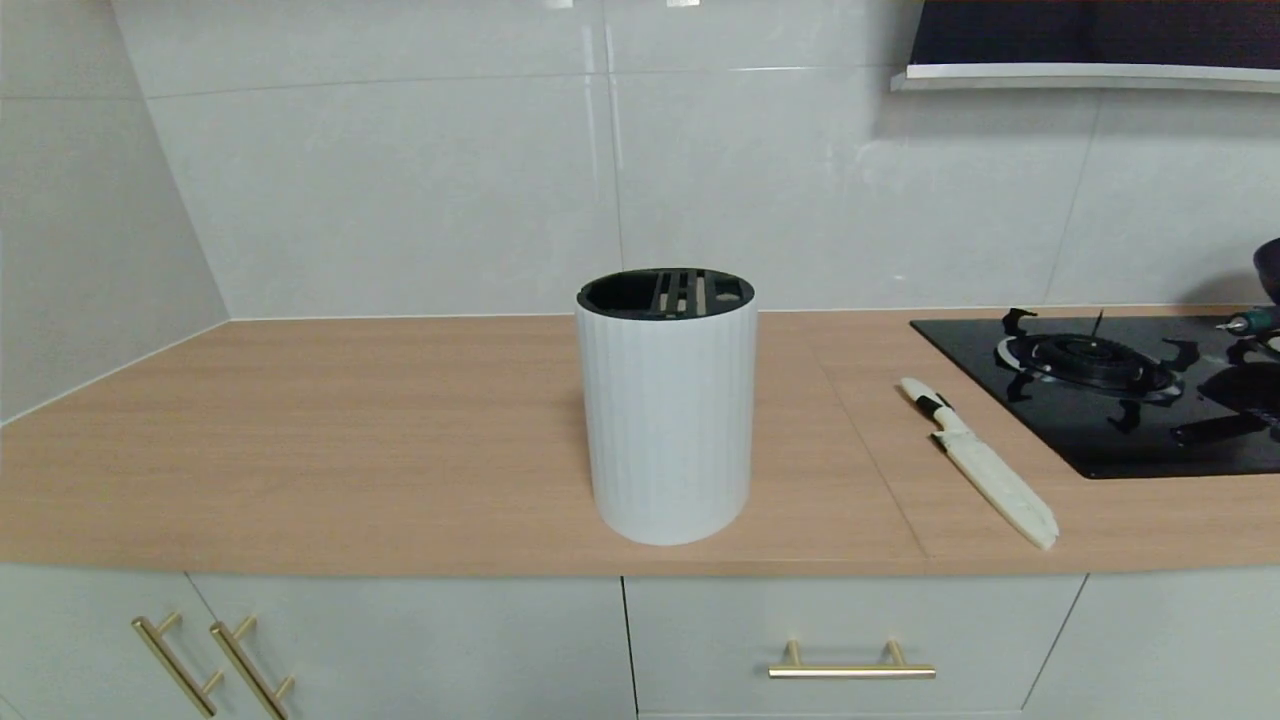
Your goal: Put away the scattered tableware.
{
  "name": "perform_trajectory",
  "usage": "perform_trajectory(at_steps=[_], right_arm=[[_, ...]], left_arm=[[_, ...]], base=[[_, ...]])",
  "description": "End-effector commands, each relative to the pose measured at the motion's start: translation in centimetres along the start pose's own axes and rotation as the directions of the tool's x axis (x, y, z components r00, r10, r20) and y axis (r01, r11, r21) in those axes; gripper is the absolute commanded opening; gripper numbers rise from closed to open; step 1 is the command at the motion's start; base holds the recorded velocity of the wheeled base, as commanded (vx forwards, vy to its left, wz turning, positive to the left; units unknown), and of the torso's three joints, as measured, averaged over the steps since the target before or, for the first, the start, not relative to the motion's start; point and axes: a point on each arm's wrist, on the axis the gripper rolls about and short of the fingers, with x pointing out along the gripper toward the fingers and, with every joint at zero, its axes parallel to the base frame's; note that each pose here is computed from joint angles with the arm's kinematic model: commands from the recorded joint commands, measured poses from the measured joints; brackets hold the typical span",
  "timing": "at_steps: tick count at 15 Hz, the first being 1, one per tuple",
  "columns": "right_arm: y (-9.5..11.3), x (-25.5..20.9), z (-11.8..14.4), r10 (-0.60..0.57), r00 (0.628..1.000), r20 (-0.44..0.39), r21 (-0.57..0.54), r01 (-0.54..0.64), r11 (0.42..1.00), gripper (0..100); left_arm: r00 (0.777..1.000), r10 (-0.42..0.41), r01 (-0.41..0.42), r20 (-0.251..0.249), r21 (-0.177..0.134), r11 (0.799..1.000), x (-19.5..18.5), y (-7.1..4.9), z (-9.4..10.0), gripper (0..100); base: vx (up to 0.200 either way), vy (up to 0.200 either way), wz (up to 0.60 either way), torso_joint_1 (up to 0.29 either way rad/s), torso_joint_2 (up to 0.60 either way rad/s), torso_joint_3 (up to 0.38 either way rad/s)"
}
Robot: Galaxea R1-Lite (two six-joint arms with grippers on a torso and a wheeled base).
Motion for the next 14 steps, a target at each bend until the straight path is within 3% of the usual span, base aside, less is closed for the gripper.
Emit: perform_trajectory(at_steps=[1, 14], right_arm=[[0.0, 0.01, -0.01, 0.001, 1.0, -0.002, 0.0, -0.001, 1.0, 100], [0.0, 0.01, -0.01, 0.001, 1.0, -0.002, 0.0, -0.001, 1.0, 100]], left_arm=[[1.0, 0.0, 0.0, 0.0, 0.0, 1.0, 0.0, 0.0, 0.0, 100], [1.0, 0.0, 0.0, 0.0, 0.0, 1.0, 0.0, 0.0, 0.0, 100]], base=[[0.0, 0.0, 0.0, 0.207, -0.5, -0.29], [0.0, 0.0, 0.0, 0.236, -0.52, -0.285]])
